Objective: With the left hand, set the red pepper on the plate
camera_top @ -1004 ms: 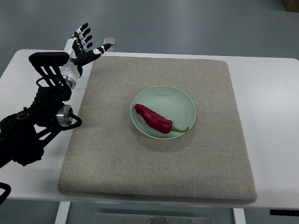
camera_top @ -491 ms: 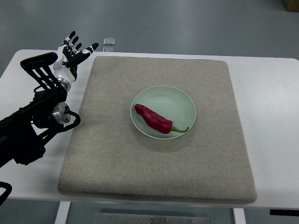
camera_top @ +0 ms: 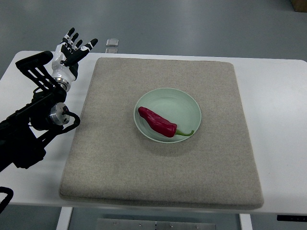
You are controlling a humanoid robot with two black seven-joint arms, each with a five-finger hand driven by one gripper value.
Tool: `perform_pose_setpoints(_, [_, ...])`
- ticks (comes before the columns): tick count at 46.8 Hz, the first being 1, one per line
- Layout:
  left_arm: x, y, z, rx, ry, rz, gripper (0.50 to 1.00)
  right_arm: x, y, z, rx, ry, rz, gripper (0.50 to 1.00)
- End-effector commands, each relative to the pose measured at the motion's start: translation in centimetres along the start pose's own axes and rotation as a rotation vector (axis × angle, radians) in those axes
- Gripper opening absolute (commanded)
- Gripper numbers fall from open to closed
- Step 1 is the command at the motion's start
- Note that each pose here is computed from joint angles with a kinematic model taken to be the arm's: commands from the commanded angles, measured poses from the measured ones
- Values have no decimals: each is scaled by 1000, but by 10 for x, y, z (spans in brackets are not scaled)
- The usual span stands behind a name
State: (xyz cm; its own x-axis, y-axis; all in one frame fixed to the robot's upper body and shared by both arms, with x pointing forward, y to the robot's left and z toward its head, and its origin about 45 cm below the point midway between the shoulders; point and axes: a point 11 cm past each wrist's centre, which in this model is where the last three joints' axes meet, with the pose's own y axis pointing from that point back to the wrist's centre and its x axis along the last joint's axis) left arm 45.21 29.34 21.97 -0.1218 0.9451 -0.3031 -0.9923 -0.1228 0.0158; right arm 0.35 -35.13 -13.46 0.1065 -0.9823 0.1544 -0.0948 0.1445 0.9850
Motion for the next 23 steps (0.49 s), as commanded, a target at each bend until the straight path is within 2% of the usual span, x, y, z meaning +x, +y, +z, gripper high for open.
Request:
perform_pose_setpoints(1, [-6, 1, -4, 5, 22, -11, 996, 0, 0, 0, 0, 0, -2, 928])
perform_pose_setpoints(23, [-4, 3, -6, 4, 34, -10, 996, -3, 0, -1, 4, 2, -11, 928])
